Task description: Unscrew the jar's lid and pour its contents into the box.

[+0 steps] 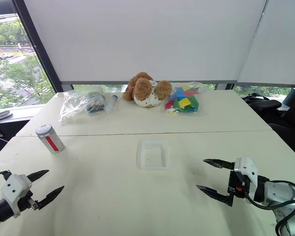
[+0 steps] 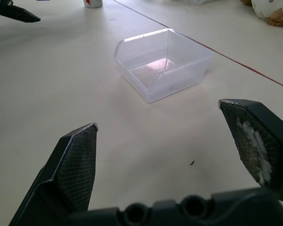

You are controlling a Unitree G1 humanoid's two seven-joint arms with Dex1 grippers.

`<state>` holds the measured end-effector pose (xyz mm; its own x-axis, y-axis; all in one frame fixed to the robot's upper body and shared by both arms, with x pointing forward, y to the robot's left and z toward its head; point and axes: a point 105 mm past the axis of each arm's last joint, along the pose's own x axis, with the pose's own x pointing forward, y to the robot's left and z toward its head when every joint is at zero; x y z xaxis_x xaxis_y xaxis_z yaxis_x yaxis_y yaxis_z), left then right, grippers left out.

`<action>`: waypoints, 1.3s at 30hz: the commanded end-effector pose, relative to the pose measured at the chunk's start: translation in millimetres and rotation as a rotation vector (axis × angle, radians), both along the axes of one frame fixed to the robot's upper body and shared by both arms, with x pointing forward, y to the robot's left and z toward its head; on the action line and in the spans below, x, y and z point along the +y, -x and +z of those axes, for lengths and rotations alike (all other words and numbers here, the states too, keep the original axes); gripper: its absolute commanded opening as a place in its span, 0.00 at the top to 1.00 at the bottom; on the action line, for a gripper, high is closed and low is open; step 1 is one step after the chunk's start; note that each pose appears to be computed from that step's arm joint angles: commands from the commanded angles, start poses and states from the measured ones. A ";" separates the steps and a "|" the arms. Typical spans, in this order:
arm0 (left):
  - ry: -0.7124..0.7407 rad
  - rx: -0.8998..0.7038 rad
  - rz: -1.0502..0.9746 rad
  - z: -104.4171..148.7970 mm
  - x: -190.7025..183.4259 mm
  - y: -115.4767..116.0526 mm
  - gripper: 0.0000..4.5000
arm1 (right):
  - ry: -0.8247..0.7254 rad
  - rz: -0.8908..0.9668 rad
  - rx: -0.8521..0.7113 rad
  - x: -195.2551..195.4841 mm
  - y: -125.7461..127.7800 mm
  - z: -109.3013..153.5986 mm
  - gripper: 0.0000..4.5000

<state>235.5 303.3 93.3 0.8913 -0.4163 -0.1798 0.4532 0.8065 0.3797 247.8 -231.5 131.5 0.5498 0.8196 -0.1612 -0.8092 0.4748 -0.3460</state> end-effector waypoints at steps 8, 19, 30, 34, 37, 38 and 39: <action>0.138 -0.096 0.073 28.1 2.2 -2.5 0.01 | -0.071 0.041 -0.047 9.4 -4.7 10.0 0.00; 0.397 -0.289 0.892 0.3 66.1 58.5 0.01 | -0.392 0.171 -0.267 85.7 -26.6 71.9 0.00; 0.423 -0.363 0.839 36.3 10.9 -11.3 0.01 | -0.384 0.250 -0.272 103.6 -29.9 76.0 0.00; 0.397 -0.361 0.896 42.4 1.2 -34.5 0.01 | -0.377 0.248 -0.270 102.5 -31.9 76.2 0.00; 0.362 -0.370 0.931 44.2 -5.9 -54.8 0.01 | -0.373 0.245 -0.264 101.5 -32.6 74.7 0.00; 0.354 -0.384 0.939 45.8 -8.4 -60.8 0.01 | -0.370 0.247 -0.262 101.6 -32.4 74.0 0.00; 0.370 -0.380 0.947 44.7 -11.3 -67.5 0.01 | -0.373 0.244 -0.258 101.4 -32.6 73.7 0.00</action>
<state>298.2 294.7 134.7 0.8651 0.4781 0.1518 -0.4857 0.8740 0.0154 281.6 -129.2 198.1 0.3289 0.9039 0.2736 -0.8315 0.4145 -0.3699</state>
